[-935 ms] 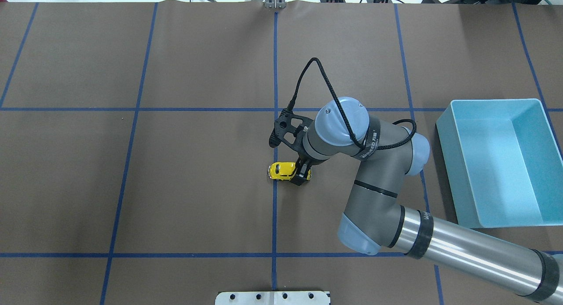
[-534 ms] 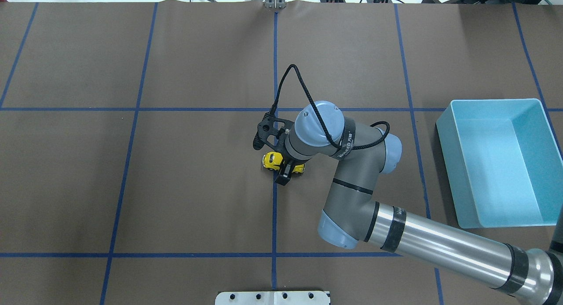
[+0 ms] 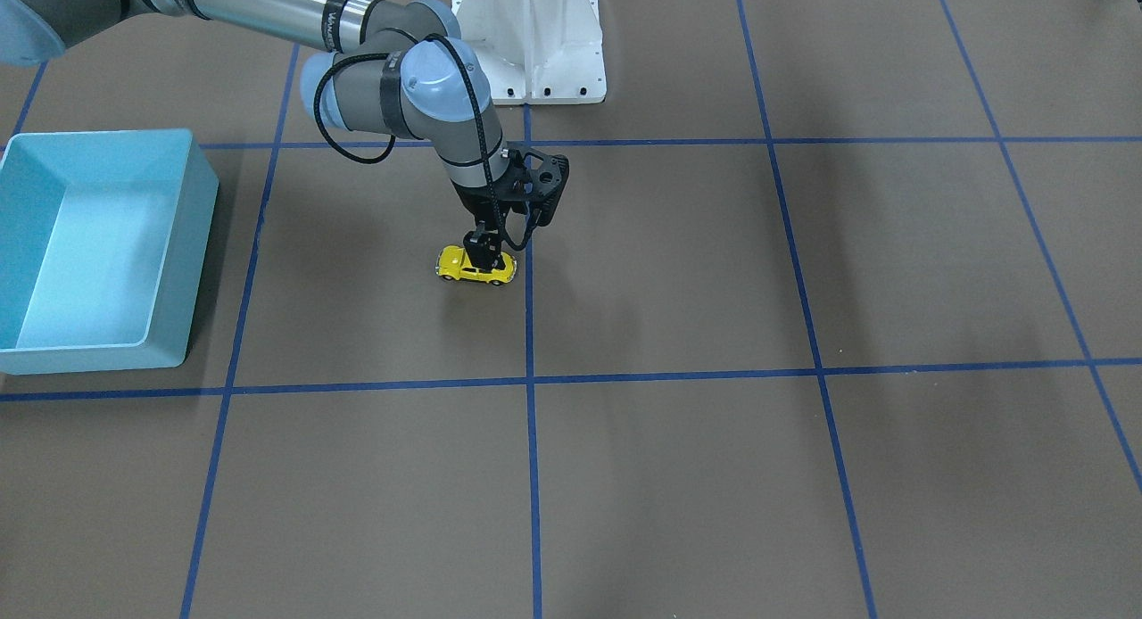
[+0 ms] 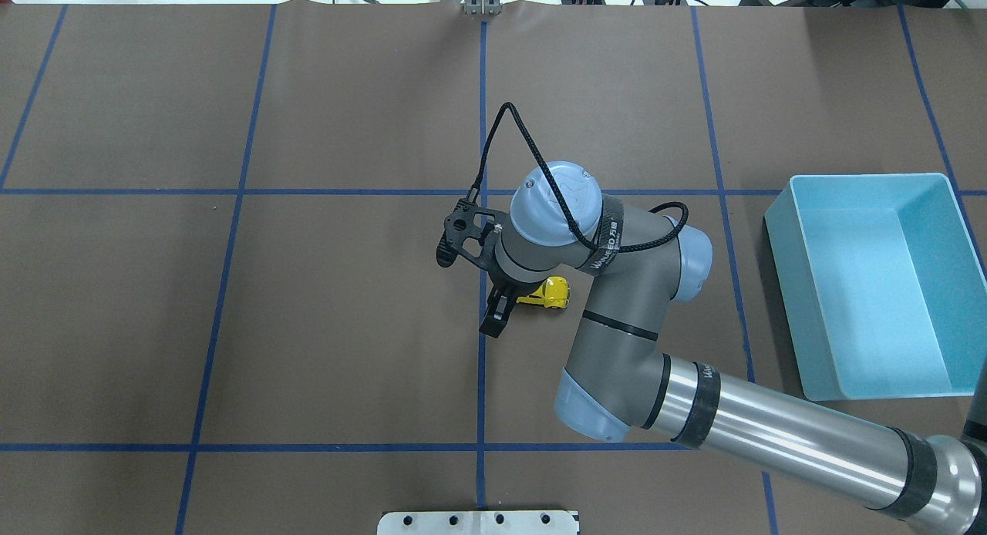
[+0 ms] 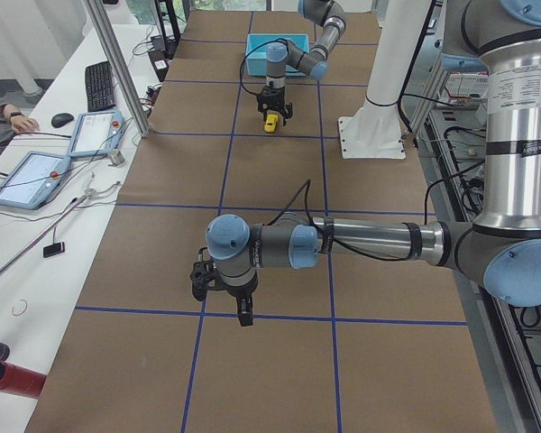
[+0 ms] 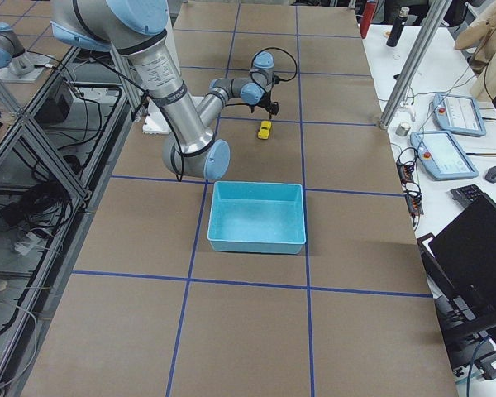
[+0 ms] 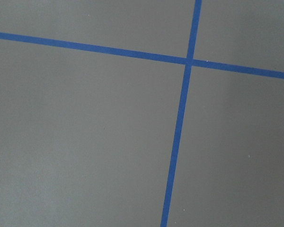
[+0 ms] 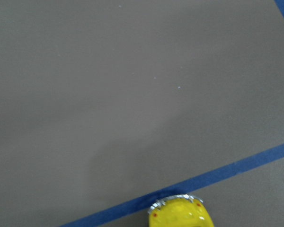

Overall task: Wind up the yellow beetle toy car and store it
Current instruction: 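Lower the right gripper and grasp the yellow car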

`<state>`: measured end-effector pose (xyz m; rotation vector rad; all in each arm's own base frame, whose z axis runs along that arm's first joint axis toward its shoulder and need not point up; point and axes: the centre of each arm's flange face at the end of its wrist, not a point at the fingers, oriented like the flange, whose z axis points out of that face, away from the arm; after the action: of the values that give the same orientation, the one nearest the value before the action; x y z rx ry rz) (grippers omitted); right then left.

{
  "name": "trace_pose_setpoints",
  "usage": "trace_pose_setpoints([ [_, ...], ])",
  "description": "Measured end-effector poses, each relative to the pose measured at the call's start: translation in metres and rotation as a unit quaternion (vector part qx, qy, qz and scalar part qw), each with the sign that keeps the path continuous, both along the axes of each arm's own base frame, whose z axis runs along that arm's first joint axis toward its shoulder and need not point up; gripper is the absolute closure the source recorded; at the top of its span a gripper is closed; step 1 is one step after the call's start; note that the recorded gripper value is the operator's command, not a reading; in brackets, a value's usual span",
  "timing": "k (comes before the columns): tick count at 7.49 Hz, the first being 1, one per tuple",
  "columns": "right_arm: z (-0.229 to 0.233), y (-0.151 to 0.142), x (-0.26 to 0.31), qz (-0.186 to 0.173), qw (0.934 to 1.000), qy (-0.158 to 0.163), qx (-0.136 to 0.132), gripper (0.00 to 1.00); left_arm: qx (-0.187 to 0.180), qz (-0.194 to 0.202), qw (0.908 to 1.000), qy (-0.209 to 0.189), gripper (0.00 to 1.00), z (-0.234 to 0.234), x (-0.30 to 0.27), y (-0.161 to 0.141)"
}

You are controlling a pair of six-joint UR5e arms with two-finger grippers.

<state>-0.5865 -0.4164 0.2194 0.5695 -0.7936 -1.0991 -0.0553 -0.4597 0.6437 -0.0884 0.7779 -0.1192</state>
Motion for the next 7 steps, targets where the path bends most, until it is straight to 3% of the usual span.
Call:
trace_pose_setpoints([
  [4,0.030,-0.013,0.010,0.005,0.9988,0.035,0.035,0.02,-0.001,0.001,1.0000,0.000,0.00,0.001,0.001,-0.001],
  [5,0.035,-0.016,0.010,0.007,0.9983,0.041,0.040,0.21,-0.001,0.001,1.0000,0.000,0.00,0.001,0.001,-0.001],
  [6,0.041,-0.017,0.009,0.007,0.9981,0.046,0.041,0.54,-0.001,0.001,1.0000,0.000,0.00,0.001,0.001,-0.001],
  [7,0.047,-0.018,0.008,0.007,0.9979,0.050,0.040,1.00,-0.001,0.001,1.0000,0.000,0.00,0.001,0.001,-0.001],
])
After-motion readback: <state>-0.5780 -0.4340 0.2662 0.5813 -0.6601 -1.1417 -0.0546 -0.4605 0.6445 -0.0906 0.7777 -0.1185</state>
